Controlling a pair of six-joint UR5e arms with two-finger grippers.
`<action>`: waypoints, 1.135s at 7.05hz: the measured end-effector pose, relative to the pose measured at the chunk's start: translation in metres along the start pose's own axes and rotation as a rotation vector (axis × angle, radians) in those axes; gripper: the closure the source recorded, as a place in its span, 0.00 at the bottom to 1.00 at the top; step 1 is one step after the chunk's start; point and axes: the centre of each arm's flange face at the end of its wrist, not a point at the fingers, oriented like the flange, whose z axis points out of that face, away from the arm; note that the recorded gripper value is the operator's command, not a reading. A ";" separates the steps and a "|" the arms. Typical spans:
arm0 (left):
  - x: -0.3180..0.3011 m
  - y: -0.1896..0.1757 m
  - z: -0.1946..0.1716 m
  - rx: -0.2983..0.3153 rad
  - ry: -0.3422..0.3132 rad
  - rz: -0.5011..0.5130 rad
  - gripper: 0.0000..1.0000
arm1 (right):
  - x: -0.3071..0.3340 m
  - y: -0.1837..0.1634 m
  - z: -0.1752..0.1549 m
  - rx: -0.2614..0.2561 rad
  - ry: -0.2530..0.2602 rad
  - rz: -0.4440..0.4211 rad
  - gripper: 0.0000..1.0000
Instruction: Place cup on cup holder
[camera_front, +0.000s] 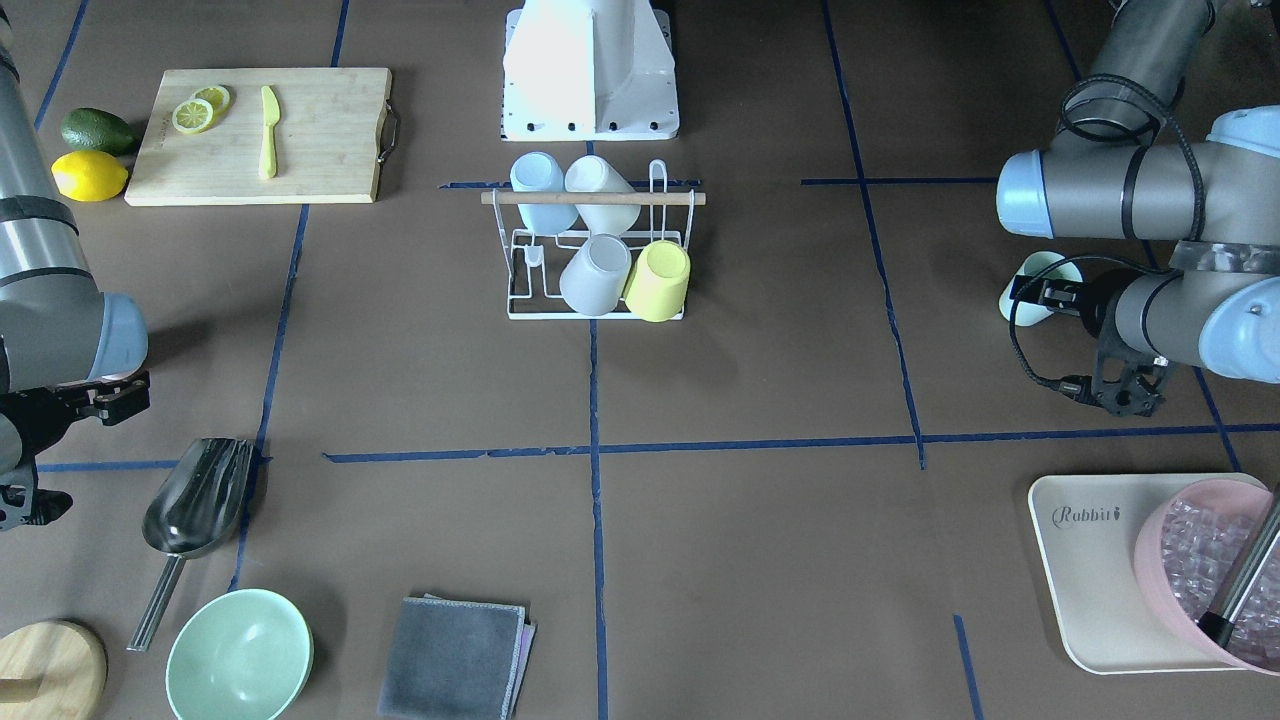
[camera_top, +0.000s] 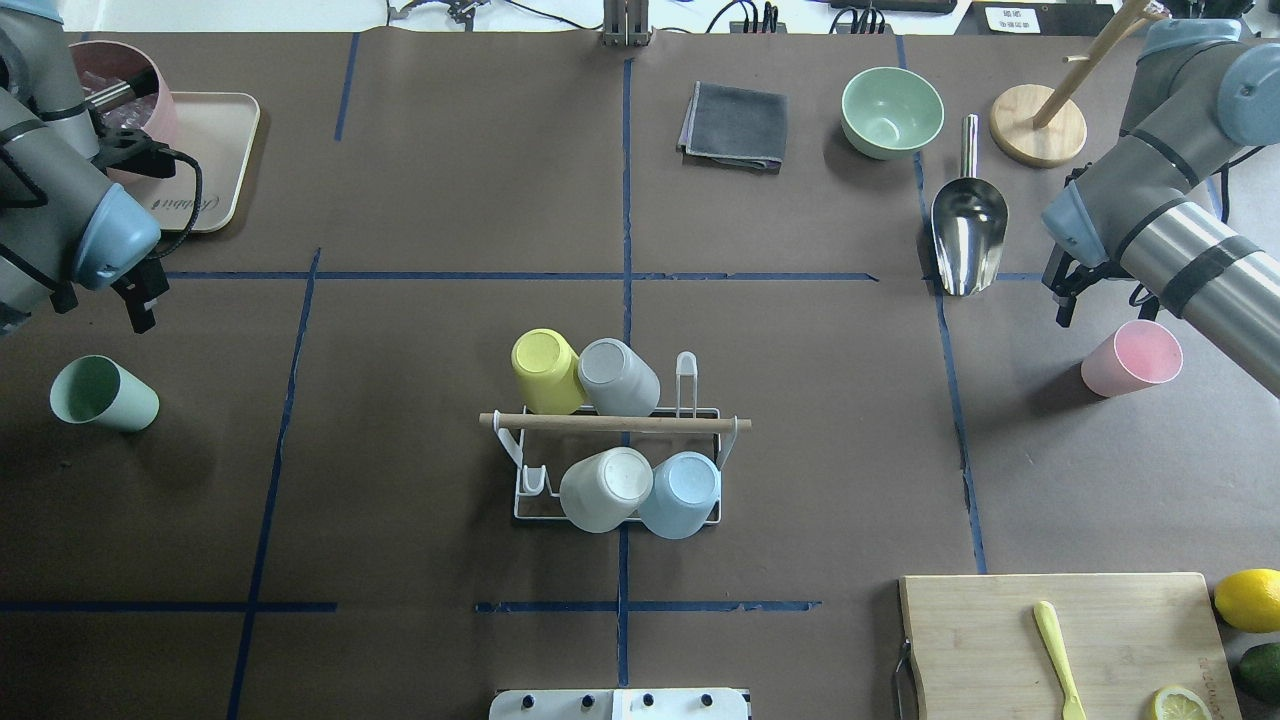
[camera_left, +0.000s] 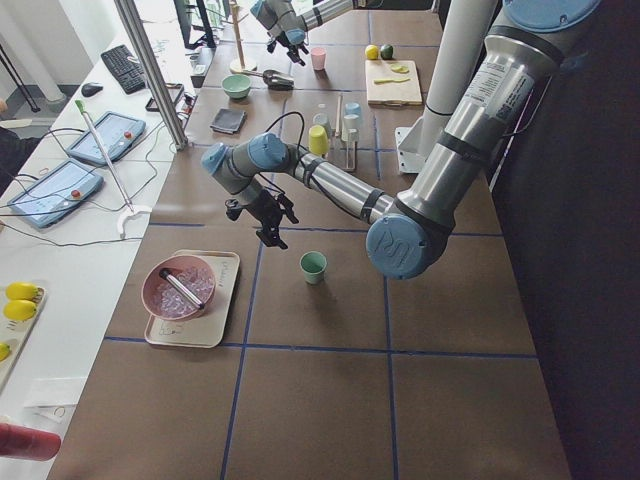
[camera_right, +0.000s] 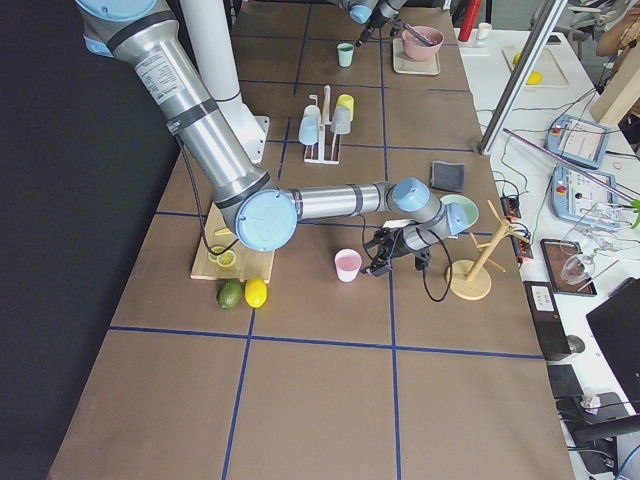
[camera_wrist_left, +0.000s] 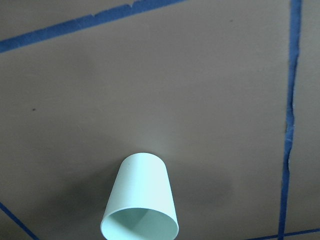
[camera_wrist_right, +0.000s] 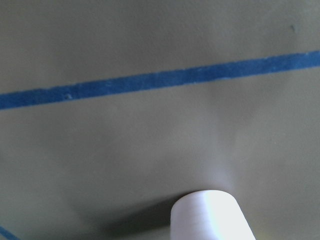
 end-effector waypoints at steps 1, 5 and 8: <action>-0.004 -0.005 0.010 -0.022 -0.001 -0.005 0.00 | 0.002 0.001 0.009 -0.022 0.022 -0.032 0.00; -0.019 -0.028 0.041 -0.075 -0.015 0.014 0.00 | 0.017 0.001 0.046 -0.080 0.051 -0.111 0.00; -0.023 -0.043 0.067 -0.135 -0.015 0.016 0.00 | 0.017 0.001 0.053 -0.092 0.058 -0.121 0.01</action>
